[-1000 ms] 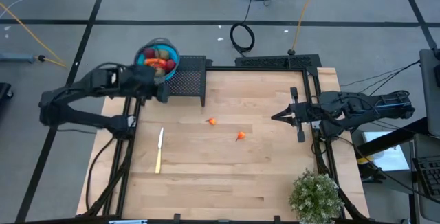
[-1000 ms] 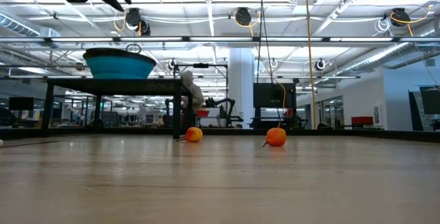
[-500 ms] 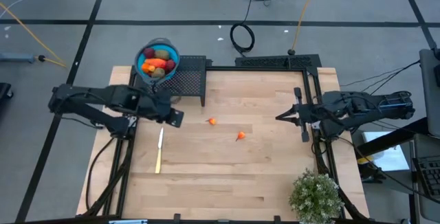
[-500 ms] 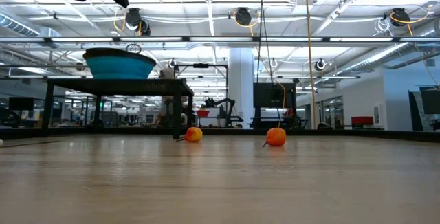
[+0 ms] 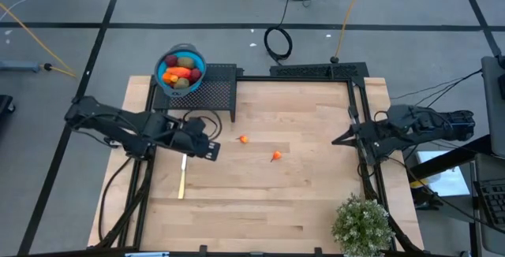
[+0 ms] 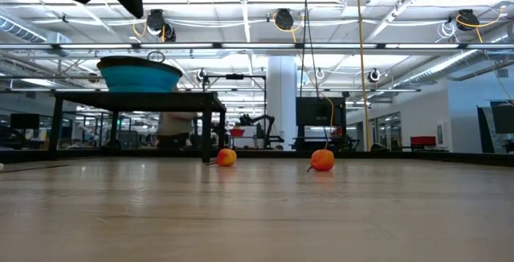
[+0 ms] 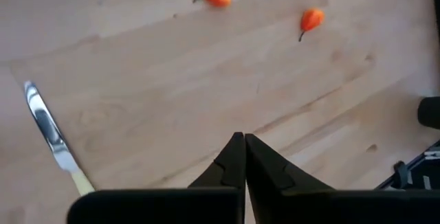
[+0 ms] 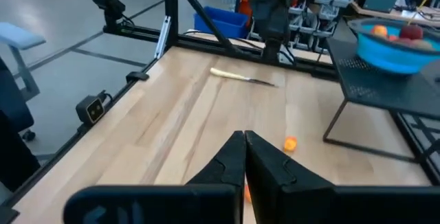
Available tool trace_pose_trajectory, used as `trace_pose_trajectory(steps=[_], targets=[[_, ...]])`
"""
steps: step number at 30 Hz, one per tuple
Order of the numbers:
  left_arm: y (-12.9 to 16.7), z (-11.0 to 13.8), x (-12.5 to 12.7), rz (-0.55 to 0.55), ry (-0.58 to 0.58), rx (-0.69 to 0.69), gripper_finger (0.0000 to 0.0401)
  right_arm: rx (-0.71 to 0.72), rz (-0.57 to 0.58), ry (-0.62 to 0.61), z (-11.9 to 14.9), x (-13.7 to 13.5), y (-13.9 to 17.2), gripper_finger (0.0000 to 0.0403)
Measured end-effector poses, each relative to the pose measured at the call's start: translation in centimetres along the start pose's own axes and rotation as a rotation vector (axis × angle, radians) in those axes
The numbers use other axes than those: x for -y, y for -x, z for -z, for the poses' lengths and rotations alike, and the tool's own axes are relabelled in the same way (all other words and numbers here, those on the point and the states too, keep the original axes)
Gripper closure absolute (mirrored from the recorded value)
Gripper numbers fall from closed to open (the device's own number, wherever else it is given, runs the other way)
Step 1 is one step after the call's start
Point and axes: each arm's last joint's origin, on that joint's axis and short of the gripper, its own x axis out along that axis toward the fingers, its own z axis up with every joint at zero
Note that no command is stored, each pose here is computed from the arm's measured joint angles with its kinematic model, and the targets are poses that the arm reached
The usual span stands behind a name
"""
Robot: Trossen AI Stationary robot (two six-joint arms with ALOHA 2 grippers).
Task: Pick & Place Fruit
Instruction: Put the pear into the blue strainer bowl on the shelf
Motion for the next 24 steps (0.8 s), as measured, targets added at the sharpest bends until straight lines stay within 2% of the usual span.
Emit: trace_pose_trajectory(steps=[4, 12, 20, 24], targets=[[-0.6, 1.3, 0.4, -0.019, 0.015, -0.021, 0.0393, -0.001, -0.001, -0.013, 1.8, -0.2, 0.2, 0.0402], [-3.0, 3.3, 1.0, -0.127, 0.032, -0.045, 0.0342, 0.058, 0.004, -0.011, 4.4, -0.5, 0.6, 0.0403], [-4.6, 5.2, -0.2, -0.381, 0.133, -0.102, 0.0255, 0.088, 0.006, -0.01, 5.3, -0.6, 0.9, 0.0403], [-5.0, 6.2, -1.0, -0.438, 0.199, -0.097, 0.02, 0.098, -0.006, -0.011, 5.4, -0.7, 1.0, 0.0403]])
